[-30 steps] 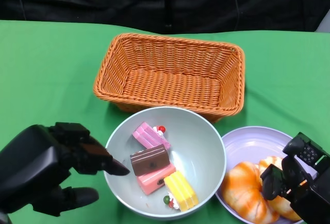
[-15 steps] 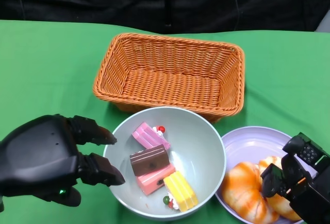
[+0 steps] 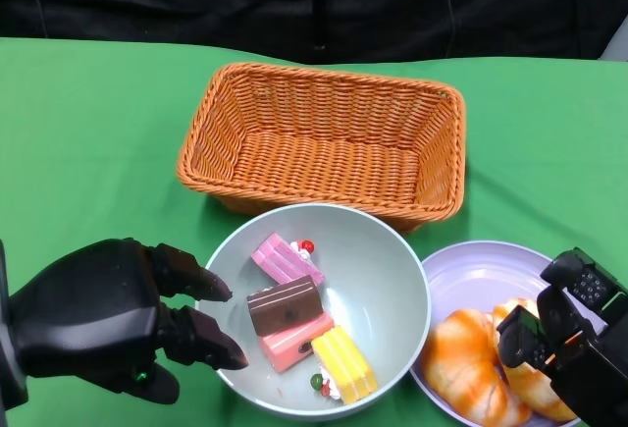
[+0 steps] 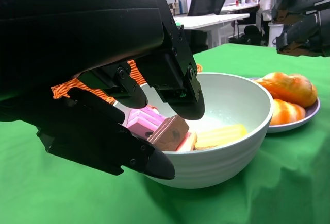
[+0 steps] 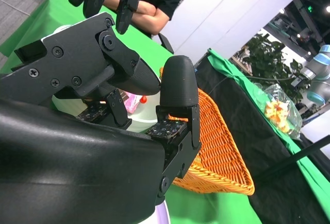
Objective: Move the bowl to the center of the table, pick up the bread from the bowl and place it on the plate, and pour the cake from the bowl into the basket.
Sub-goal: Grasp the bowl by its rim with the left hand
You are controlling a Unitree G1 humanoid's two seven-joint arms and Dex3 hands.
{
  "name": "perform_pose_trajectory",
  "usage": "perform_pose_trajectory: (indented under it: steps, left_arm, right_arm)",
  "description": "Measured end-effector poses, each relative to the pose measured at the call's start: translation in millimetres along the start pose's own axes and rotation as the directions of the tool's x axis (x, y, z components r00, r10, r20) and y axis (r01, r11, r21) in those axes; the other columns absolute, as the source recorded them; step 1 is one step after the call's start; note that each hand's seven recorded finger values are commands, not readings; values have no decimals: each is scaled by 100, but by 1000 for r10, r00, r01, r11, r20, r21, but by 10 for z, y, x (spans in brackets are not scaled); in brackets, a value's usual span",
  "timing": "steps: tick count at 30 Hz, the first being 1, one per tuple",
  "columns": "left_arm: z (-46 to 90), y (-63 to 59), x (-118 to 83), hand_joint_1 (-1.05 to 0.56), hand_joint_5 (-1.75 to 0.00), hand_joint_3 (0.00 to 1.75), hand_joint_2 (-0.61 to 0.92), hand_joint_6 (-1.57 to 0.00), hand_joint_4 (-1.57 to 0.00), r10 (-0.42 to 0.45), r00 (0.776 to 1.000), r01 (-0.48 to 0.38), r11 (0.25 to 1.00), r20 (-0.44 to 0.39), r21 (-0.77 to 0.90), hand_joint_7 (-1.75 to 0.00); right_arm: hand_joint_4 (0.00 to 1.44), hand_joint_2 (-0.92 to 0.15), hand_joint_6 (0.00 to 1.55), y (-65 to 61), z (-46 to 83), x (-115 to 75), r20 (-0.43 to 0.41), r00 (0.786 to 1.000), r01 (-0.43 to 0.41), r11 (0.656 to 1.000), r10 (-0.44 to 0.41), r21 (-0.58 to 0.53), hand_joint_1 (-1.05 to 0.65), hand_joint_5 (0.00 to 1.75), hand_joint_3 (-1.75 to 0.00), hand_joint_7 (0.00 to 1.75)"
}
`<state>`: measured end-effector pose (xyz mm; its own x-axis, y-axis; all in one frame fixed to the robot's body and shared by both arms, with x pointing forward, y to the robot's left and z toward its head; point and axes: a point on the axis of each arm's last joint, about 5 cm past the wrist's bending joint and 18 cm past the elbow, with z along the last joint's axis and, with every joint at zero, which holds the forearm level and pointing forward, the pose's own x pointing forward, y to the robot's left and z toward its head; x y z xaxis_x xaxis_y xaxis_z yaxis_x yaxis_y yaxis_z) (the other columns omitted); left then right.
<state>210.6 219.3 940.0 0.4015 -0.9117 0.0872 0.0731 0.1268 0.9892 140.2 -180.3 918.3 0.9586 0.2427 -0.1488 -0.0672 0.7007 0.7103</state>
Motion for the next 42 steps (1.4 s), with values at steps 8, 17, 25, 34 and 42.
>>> perform_pose_trajectory:
  steps: [8,17,25,34,42]
  left_arm:
    - [-45,-80,74,-42,-3,1,90,-86,-76,-62,998,62,998,20,-19,-1]
    - [-130,-155,174,-43,-1,0,90,-86,-76,-147,989,147,989,34,14,-1]
    - [-186,-207,222,-45,-1,0,90,-85,-76,-160,987,159,987,32,23,0]
    - [-220,-355,279,-51,-3,0,83,-91,-83,-109,993,102,987,48,121,-2]
    - [-280,-449,343,-50,-3,0,80,-93,-86,-79,995,68,980,56,185,-1]
  right_arm:
    - [85,-70,66,7,-15,9,1,1000,11,1000,-11,7,-13,175,-109,169]
    - [85,-71,67,-23,-71,50,13,999,44,999,-44,27,-15,175,-107,166]
    - [85,-71,66,-26,-78,68,25,998,56,998,-56,14,-15,175,-108,168]
    - [85,-71,63,-72,-136,107,21,998,60,998,-60,25,-14,175,-110,173]
    - [85,-70,63,-153,-166,140,25,998,53,998,-54,37,-13,175,-109,172]
